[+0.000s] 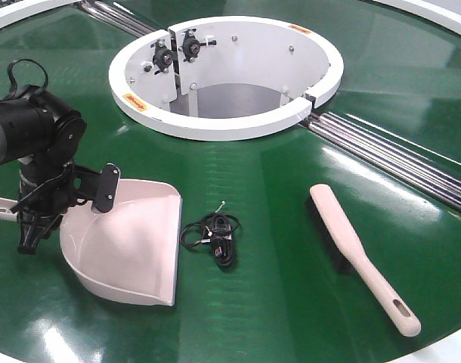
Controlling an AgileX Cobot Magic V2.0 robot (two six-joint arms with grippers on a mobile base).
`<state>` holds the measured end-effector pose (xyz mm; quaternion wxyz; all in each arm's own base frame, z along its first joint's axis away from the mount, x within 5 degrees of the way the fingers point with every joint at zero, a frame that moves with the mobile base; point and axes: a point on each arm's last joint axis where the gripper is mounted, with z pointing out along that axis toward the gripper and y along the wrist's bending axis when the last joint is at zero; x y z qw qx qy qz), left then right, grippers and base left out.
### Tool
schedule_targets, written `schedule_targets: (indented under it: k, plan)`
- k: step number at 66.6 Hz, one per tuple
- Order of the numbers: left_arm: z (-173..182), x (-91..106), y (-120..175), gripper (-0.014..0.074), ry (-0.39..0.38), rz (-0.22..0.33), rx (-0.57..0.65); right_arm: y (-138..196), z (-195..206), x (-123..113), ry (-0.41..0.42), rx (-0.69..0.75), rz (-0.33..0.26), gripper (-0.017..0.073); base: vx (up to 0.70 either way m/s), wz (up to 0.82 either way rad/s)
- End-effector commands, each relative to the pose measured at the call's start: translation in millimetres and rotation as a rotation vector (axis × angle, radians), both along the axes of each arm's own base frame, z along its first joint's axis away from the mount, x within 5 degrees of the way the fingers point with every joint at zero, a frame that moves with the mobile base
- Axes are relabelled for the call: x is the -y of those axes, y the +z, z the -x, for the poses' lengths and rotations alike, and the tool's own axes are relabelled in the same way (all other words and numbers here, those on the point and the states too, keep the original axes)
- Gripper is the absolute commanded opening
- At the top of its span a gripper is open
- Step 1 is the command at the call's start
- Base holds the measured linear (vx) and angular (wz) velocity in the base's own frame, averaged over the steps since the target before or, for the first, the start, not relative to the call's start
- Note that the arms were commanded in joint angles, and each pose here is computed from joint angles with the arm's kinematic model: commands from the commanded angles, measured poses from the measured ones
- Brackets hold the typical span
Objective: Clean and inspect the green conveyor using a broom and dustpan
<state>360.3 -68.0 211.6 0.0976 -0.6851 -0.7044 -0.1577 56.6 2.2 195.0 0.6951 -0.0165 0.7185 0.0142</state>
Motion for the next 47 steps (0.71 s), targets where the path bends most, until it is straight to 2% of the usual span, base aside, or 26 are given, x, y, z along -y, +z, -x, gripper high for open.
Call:
schedule_targets:
  k: [1,39,42,47]
  plan:
    - [3.6,-1.6,28.4,-0.0008,0.012,-0.004,0.072,6.3,0.7,-0.5,0.006,0.085,0.013,-0.0008,0.00,0.00]
    - [3.6,-1.6,28.4,-0.0006,0.012,-0.004,0.072,8.8,0.9,-0.6,0.007,0.107,0.016,-0.0008,0.00,0.00]
    - [3.6,-1.6,28.4,-0.0006,0.012,-0.004,0.072,10.5,1.1,-0.7,0.007,0.123,0.024,-0.0008,0.00,0.00]
    - [3.6,-1.6,28.4,-0.0006,0.012,-0.004,0.072,17.3,2.0,-1.1,0.013,0.187,0.004,-0.0008,0.00,0.00]
